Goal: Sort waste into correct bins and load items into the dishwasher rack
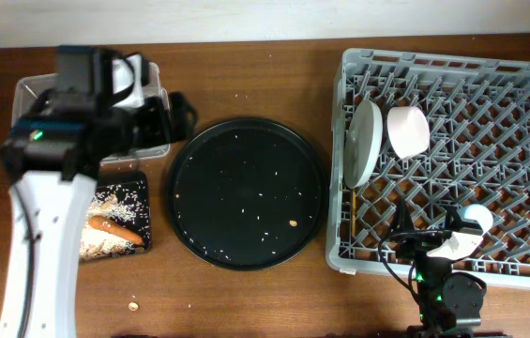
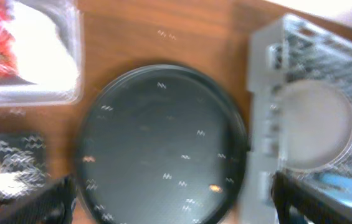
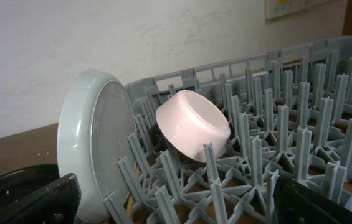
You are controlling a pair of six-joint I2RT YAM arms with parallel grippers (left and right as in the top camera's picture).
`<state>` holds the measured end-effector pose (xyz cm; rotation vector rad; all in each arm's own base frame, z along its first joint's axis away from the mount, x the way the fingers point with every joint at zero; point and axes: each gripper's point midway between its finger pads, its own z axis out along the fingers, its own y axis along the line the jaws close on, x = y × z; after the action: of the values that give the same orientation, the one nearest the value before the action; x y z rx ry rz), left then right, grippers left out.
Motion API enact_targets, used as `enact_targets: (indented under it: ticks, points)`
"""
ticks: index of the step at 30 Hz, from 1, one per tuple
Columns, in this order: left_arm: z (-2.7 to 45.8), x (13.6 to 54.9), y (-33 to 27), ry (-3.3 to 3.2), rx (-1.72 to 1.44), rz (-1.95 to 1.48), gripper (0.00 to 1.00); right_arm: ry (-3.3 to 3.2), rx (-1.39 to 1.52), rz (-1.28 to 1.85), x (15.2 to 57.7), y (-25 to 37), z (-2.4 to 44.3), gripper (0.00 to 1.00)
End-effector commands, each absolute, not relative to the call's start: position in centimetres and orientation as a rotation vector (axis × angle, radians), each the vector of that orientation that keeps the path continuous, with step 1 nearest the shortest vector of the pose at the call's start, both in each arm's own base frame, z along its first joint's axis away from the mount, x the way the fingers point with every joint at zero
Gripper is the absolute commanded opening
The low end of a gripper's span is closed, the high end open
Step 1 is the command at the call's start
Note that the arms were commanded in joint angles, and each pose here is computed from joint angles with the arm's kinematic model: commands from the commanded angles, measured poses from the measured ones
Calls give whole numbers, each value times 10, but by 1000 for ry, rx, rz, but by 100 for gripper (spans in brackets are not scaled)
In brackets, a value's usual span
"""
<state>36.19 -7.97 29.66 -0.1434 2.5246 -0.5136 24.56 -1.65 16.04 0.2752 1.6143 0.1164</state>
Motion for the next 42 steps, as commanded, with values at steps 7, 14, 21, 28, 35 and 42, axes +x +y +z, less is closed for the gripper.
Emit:
enact_targets:
  ticks: [7,14,21,28,35,42]
  points:
    - [310,267,-46,2651,-23,-258,99,1619,281,105,245,-19,157,98]
    - [348,284,-40,2223,198,-101,99,1619,281,104,245,-19,157,98]
    - [289,260,-32,1801,155,-65,99,1619,281,105,245,-19,157,98]
    - [231,238,-26,1536,124,-52,99,1619,281,104,245,-19,157,98]
    - [153,245,-25,1655,123,-42,99,1619,281,105,245,-19,157,98]
    - [155,245,-25,1651,122,-40,99,1619,281,105,245,-19,157,98]
